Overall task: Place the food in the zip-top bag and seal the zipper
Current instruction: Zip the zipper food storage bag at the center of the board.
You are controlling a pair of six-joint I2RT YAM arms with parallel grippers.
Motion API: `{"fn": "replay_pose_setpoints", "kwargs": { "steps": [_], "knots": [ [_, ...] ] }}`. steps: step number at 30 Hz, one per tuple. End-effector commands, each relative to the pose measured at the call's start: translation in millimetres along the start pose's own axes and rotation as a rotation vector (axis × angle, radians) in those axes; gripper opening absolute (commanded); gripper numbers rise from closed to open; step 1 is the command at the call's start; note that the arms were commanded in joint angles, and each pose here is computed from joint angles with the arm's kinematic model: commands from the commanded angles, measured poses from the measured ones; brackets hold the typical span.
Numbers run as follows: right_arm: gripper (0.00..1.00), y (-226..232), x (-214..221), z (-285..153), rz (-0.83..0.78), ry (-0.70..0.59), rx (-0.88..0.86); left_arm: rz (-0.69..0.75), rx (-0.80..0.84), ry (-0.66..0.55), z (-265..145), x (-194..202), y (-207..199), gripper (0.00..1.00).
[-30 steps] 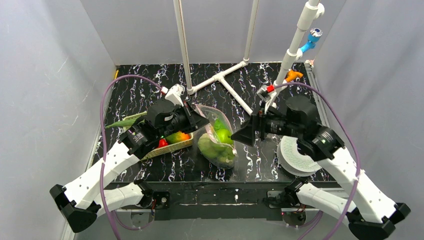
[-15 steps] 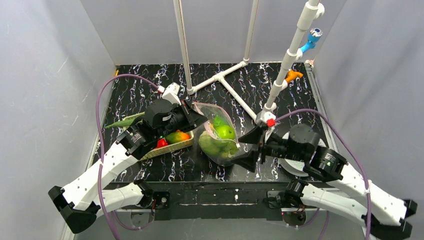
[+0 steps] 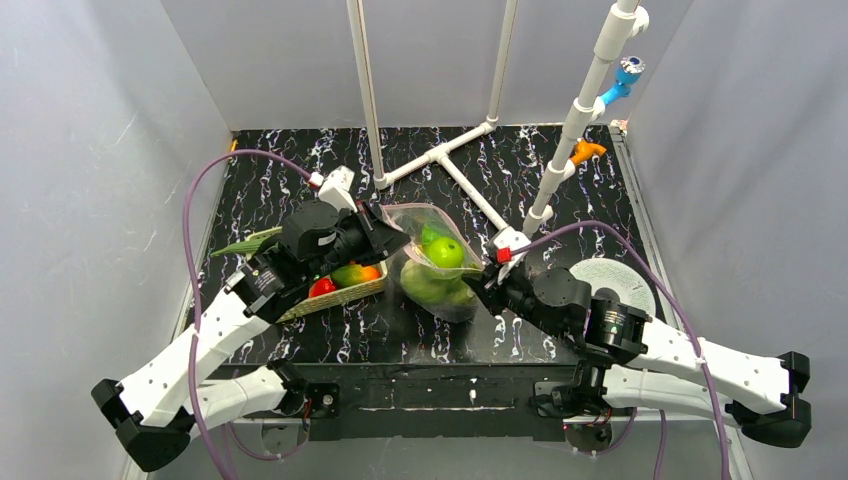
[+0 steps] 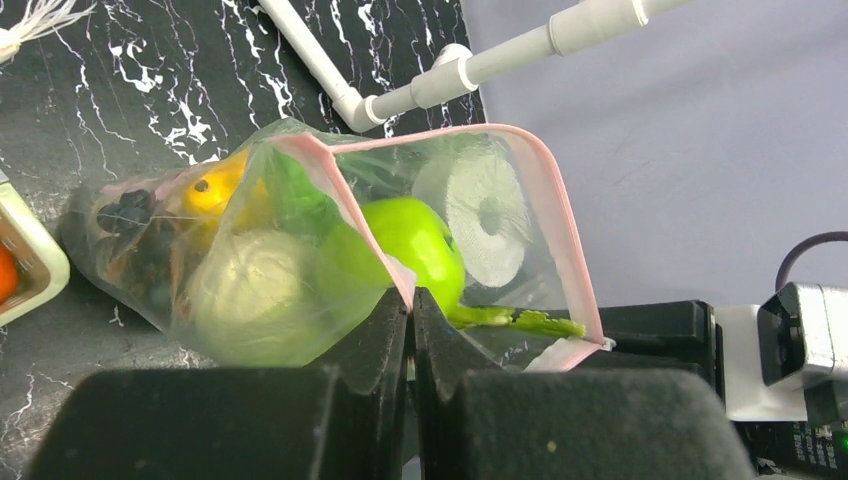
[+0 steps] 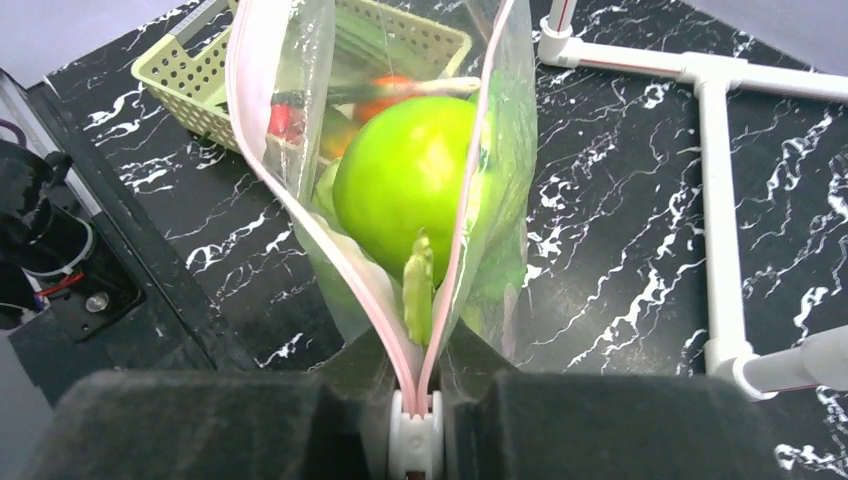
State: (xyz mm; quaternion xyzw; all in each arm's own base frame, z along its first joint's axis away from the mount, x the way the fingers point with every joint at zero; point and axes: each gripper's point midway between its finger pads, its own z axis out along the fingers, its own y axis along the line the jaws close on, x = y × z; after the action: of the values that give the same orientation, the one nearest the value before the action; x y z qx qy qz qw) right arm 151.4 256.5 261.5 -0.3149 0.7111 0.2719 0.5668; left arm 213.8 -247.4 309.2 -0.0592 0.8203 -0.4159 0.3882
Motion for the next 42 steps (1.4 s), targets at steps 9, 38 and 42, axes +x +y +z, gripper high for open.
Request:
{"fn": "replay_pose_setpoints", "kwargs": {
  "steps": [9,38,42],
  "knots": [
    [0.01,-7.2,-60.0,-12.9,0.126,-0.152,-0.139,0.658,0.36,-0.012,-53.8,-15.9,-63.6,0.39],
    [0.01,14.1,-43.4,-16.6,0.181,-0.002,-0.366,1.481,0.969,0.247,3.4,87.4,-101.5,0.81],
    [0.01,13.8,-42.2,-15.1,0.187,-0.002,-0.365,1.493,0.898,0.292,16.5,87.5,-89.9,0.79]
  ]
}}
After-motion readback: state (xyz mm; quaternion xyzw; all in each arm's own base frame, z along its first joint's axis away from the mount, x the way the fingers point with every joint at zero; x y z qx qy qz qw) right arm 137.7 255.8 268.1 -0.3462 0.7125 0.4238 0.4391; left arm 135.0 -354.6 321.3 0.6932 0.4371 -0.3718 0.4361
